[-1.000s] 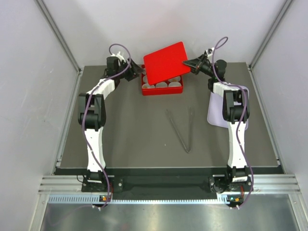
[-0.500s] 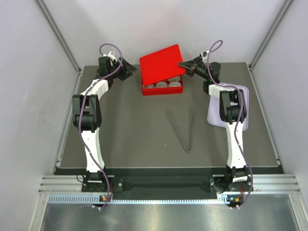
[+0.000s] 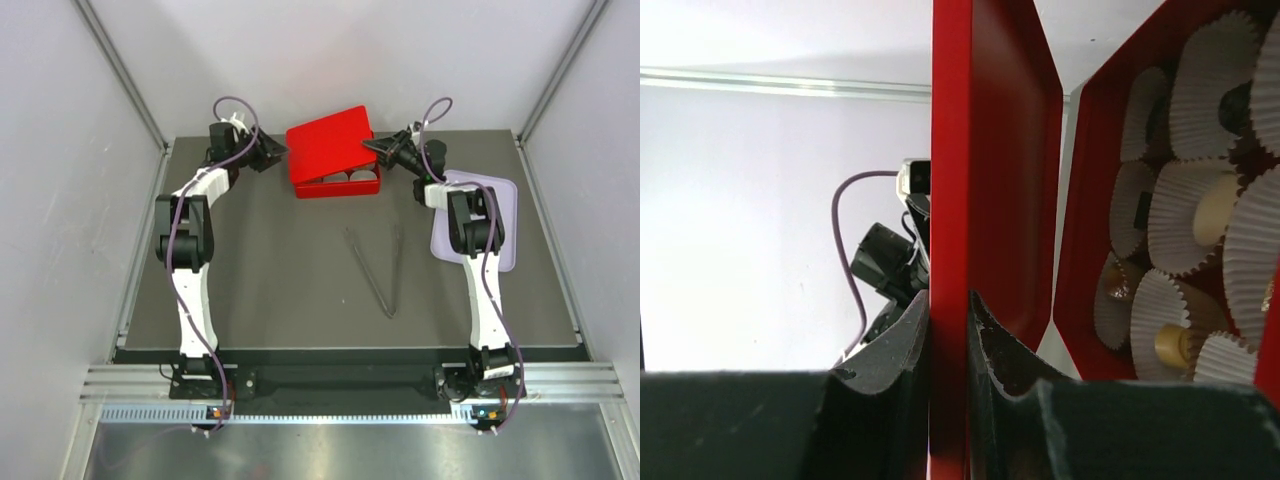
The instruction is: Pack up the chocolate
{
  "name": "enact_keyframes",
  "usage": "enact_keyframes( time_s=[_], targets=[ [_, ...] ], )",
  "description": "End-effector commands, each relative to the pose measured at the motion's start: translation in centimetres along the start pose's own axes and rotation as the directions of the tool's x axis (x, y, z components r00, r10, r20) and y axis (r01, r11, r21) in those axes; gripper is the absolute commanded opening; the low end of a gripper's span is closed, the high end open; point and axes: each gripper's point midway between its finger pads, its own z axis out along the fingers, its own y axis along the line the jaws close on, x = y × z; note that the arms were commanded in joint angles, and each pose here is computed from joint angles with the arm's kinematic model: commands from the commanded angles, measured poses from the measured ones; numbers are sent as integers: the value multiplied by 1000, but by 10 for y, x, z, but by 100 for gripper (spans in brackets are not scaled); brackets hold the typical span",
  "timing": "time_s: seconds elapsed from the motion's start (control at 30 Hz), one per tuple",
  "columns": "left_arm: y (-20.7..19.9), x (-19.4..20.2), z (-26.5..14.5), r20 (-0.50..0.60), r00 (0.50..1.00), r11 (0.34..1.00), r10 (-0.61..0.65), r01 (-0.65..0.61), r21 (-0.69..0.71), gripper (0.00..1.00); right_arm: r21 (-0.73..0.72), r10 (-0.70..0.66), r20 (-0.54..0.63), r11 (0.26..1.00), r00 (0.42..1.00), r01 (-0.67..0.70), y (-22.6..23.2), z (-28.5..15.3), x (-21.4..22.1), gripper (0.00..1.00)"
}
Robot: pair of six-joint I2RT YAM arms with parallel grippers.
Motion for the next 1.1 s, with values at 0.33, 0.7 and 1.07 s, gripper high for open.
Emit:
enact_keyframes(
  time_s=[0.33,0.7,1.07],
  targets=[
    [8,4,21,-13,1000,995,8,-6,97,51,-65,-47,39,997,998,50,4,0,-1,0],
    [-2,8,25,-22,1000,991,11,-7,136,46,-63,-36,46,997,998,39,-1,-9,-1,0],
    [-8,11,34,-27,1000,985,5,0,172,41,-57,-48,60,997,997,51,-1,-15,-10,15]
  ],
)
